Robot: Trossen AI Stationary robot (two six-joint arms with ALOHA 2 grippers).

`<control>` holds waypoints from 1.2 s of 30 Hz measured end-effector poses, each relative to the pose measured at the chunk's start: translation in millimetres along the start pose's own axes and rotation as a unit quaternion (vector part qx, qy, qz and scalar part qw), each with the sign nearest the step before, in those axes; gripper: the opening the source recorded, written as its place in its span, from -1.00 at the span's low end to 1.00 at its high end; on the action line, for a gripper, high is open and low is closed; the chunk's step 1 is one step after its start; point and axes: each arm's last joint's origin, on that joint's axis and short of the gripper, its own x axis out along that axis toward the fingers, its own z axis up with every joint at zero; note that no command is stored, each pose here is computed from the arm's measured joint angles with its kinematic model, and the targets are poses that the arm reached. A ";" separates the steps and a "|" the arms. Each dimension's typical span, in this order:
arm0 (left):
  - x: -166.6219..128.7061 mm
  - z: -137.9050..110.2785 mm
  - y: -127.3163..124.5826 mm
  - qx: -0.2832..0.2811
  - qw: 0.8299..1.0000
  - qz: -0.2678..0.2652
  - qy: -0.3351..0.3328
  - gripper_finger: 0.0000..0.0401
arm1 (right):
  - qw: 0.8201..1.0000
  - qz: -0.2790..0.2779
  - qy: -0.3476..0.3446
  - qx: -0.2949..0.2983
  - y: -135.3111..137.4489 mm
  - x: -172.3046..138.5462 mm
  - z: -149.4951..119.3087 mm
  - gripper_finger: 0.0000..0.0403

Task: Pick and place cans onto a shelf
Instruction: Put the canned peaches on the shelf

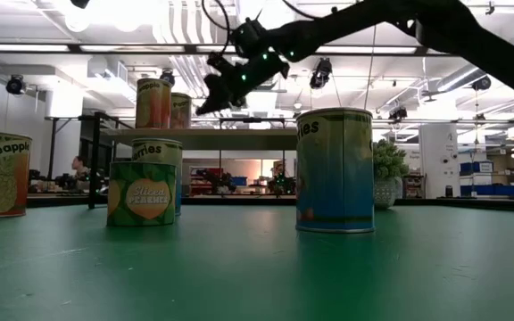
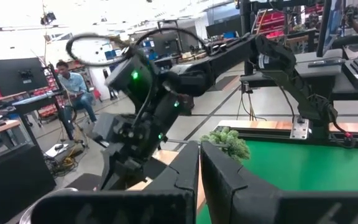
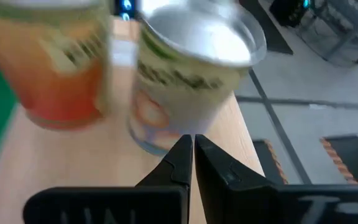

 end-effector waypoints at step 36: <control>0.3 3.7 0.5 -0.003 1.000 0.003 -0.013 -1.00 | 0.994 -0.026 -0.102 0.018 1.7 16.6 8.2 -0.96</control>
